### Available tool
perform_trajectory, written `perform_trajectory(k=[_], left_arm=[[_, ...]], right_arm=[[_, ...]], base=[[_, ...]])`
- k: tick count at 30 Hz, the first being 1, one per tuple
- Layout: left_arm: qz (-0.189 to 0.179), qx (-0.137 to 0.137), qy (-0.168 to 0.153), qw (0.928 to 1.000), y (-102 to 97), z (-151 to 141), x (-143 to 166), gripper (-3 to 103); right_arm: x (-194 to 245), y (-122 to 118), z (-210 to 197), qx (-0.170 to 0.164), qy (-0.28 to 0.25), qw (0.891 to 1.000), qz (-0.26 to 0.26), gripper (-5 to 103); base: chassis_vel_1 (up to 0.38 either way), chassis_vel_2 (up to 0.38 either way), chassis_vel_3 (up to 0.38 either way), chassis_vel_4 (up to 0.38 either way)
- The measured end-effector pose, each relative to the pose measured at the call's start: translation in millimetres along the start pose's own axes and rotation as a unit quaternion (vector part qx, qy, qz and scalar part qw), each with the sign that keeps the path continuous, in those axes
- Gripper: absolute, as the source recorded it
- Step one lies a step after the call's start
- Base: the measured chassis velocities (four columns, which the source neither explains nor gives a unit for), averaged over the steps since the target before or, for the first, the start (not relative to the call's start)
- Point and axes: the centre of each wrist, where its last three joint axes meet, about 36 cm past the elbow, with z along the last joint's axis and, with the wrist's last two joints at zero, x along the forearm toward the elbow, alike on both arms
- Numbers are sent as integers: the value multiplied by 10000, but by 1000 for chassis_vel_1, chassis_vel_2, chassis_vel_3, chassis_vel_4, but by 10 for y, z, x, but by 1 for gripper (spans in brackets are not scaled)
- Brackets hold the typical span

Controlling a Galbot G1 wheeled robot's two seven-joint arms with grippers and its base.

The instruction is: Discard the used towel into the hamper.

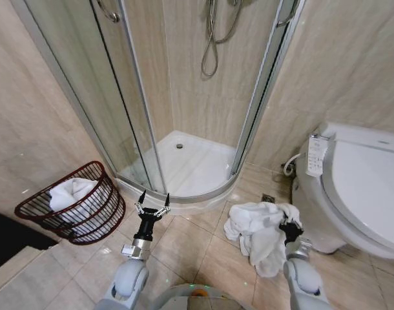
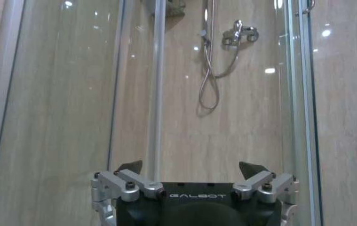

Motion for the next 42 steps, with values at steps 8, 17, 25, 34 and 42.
perform_trajectory(k=[8,17,25,34,42], left_arm=[[-92,47,-59,9999,2,-37,-1,100],[-141,94,-123,9998,-12,-85,-26,100],[-240,132,-120,9996,34,-144,-49,100],[-207,208,16,9996,3,-180,-66,100],[-214,223,63,9995,18,-141,-74,100]], right_arm=[[372,23,-983,-122,-535,9976,-422,5],[731,111,-1795,-233,-931,9911,-922,5],[780,115,-1749,-274,-711,9931,-892,5],[854,98,-1630,-292,-579,9949,-767,5],[934,132,-1527,-262,-461,9960,-725,5]], base=[[0,0,0,0],[0,0,0,0],[0,0,0,0],[0,0,0,0],[0,0,0,0]])
